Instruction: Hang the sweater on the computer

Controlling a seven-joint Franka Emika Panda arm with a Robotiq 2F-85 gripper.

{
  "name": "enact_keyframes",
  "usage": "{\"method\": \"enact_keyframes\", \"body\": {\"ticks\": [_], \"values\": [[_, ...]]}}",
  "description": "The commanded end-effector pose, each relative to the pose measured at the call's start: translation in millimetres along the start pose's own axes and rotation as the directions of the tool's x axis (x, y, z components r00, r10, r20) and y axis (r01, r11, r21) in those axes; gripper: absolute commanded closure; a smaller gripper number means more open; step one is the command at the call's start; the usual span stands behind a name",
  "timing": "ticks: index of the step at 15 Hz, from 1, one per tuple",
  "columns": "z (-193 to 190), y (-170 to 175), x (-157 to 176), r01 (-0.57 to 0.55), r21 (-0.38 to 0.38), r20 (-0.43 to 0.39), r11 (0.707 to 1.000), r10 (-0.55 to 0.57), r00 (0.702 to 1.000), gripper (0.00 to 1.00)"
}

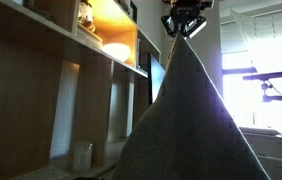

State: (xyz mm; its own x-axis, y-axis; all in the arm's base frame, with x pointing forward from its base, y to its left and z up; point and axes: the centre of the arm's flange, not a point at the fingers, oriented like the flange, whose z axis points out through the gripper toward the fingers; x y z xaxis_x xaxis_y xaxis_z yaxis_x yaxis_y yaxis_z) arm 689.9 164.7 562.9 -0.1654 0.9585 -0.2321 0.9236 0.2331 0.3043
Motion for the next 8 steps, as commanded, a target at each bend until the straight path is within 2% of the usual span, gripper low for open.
{"method": "enact_keyframes", "body": {"ticks": [1,8], "values": [[-15,28,-14,-0.033,-0.04,0.046,0.999,0.035,0.998,0.97],[-30,63,-29,-0.058,-0.127,0.099,0.99,0.071,0.993,0.97]]}}
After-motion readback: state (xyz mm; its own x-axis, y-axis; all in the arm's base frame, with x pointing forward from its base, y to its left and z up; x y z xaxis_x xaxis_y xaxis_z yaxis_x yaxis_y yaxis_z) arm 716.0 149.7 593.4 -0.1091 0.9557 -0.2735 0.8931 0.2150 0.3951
